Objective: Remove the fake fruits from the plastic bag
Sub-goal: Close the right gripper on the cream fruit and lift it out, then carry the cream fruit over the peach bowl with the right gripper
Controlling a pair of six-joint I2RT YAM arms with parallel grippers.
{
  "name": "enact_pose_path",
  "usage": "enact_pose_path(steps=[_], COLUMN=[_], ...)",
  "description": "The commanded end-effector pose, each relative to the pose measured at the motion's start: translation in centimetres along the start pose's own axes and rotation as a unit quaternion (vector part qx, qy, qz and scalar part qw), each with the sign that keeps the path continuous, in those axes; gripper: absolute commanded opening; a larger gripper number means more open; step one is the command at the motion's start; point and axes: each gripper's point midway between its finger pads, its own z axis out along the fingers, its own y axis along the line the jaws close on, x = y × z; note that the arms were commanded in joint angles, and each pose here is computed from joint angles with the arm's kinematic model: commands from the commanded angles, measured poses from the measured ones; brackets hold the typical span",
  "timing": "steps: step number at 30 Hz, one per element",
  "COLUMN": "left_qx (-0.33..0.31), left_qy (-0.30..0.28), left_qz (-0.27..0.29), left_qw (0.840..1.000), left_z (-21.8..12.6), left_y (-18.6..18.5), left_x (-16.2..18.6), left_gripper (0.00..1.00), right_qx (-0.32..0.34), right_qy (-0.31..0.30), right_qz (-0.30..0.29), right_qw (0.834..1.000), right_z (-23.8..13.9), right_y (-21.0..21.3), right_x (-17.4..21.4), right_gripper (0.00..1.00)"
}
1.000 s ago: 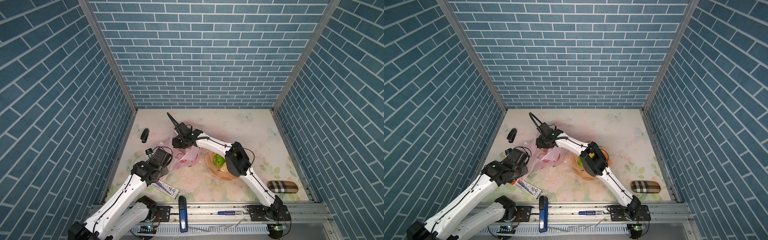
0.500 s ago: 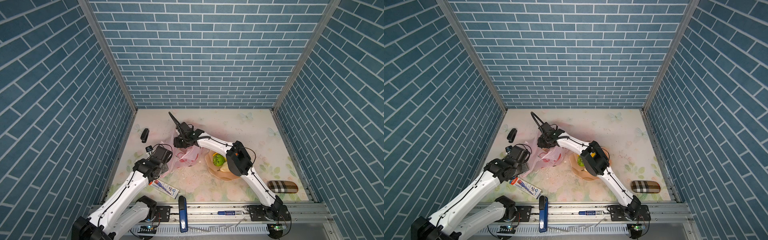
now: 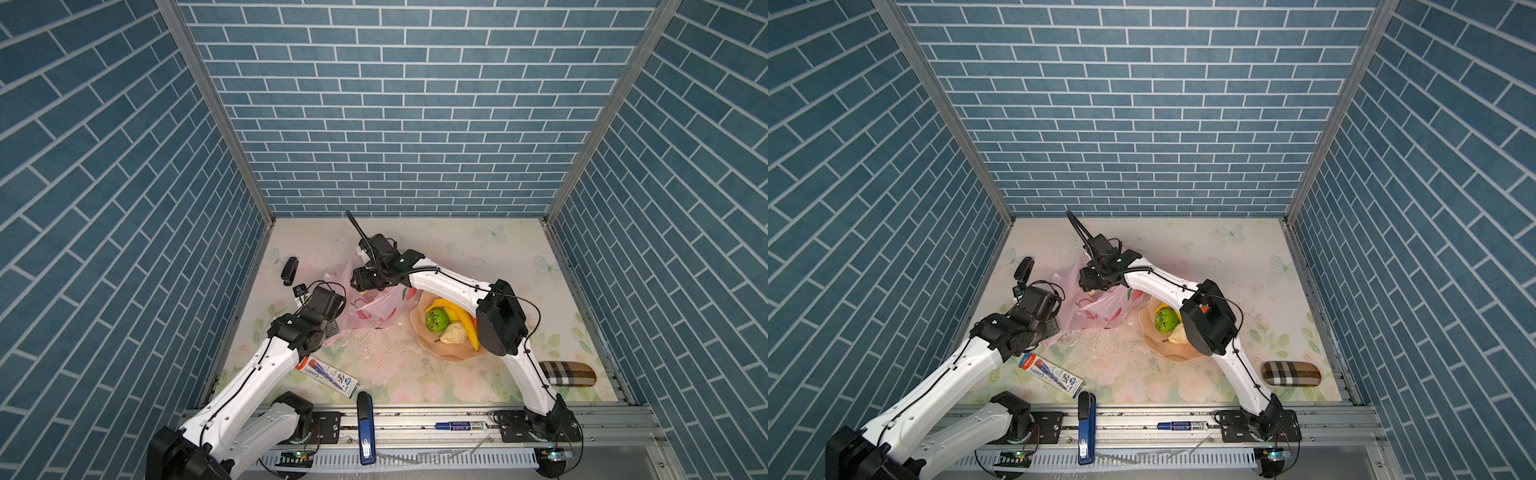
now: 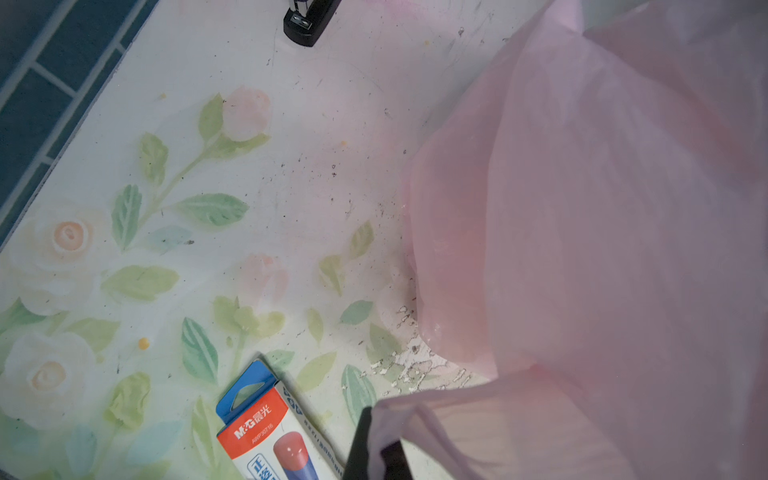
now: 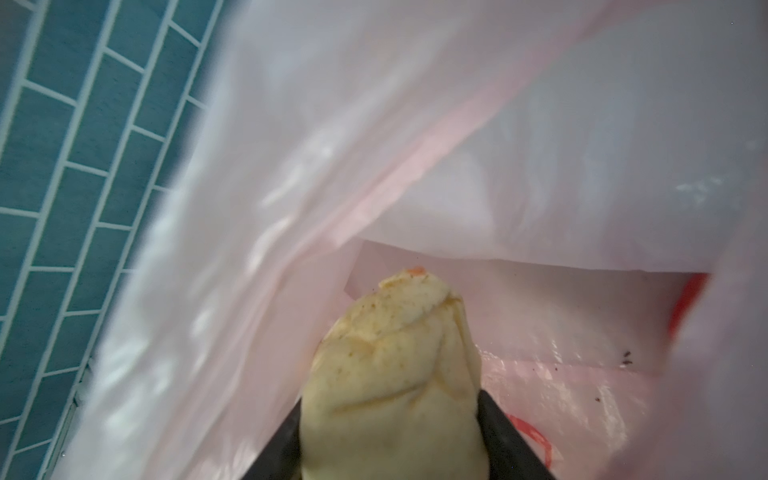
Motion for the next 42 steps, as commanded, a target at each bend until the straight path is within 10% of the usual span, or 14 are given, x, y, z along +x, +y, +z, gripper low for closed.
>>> enact_pose_path(steps=[1, 31, 42], left_qx=[0.001, -0.002, -0.004], left_qy=[-0.021, -0.067, -0.077], left_qz=[-0.005, -0.023, -0.026], left_qw=[1.000, 0.997, 0.997], left_z=[-0.5, -0.1, -0.1], left_y=[-0.2, -1.2, -1.3], left_x=[-1.4, -5.9, -7.4], left_gripper=[0.00, 0.00, 0.00], right_qx=[-0.001, -0.040, 0.040], right_qy=[0.006, -0.032, -0.066], right_qz=[-0.024, -0.130, -0.138], right_qw=[1.000, 0.990, 0.987], right_z=[-2.0, -16.5, -23.3], right_y=[0.3, 4.9, 2.0], right_x=[0.3, -1.3, -0.3], right_gripper=[0.15, 0.13, 0.13])
